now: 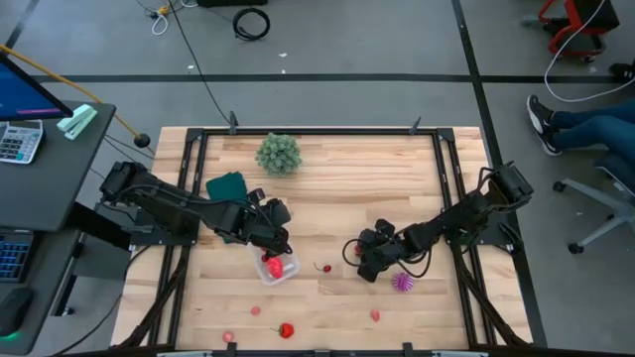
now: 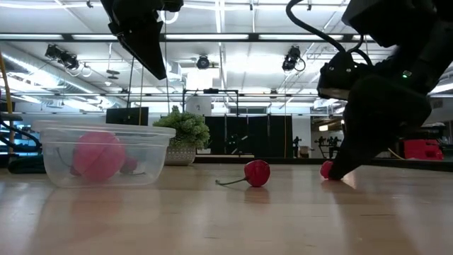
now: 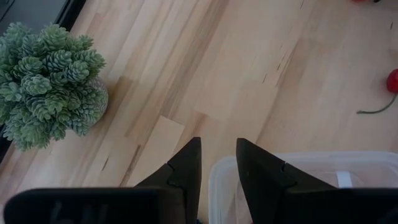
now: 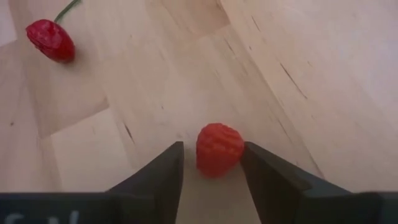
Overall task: Pick and placing Produce into tupperware
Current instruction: Put the red raspberry into the transparent bin
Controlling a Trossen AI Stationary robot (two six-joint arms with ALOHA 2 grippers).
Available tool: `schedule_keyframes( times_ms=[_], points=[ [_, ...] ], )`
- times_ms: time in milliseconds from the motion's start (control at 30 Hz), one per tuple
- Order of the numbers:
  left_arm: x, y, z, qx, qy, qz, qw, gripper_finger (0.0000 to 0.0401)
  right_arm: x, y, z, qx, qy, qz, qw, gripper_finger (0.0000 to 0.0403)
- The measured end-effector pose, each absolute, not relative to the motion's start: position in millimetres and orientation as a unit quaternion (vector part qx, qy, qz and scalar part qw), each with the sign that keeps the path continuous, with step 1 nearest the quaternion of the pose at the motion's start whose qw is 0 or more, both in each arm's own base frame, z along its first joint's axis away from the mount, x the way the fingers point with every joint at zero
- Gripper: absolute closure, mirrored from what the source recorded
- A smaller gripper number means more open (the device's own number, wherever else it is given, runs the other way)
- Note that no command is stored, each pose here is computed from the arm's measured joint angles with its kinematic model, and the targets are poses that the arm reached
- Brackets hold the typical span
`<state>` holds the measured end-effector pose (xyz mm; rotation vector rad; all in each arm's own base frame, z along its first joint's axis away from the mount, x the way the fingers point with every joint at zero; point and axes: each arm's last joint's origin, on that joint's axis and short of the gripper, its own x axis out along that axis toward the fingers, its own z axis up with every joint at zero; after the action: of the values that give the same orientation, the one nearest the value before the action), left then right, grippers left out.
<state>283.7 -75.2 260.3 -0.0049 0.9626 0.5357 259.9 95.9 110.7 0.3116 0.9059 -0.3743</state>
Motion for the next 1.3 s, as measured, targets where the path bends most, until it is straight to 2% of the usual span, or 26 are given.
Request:
schedule_keyframes(
  times_ms=[333,567,733,1033,1167,1300],
  points=[
    [283.7,-75.2,260.3,0.005,0.459,0.251,0.852,0.0296,263.1,91.6,111.2,0.17,0.424,-0.189,0.87,0.0296],
    [275.8,-68.7,273.1,0.001,0.445,0.253,0.859,0.0321,266.6,90.6,112.3,0.171,0.41,-0.183,0.877,0.0298],
    [251.5,-53.8,303.5,-0.013,0.405,0.273,0.872,0.0346,276.3,90.2,118.9,0.184,0.366,-0.164,0.897,0.0297],
    [198.9,-21.9,356.5,-0.046,0.313,0.281,0.906,0.0356,313.8,74.4,160.8,0.2,0.163,-0.056,0.964,0.0296],
    [184.6,-12.6,367.0,-0.059,0.288,0.291,0.911,0.0352,336.6,68.5,190.4,0.171,0.129,-0.017,0.977,0.0296],
    [181.6,-5.5,369.0,-0.065,0.282,0.306,0.907,0.0352,368.8,75.6,214.6,0.12,0.136,0.025,0.983,0.0296]
  ],
)
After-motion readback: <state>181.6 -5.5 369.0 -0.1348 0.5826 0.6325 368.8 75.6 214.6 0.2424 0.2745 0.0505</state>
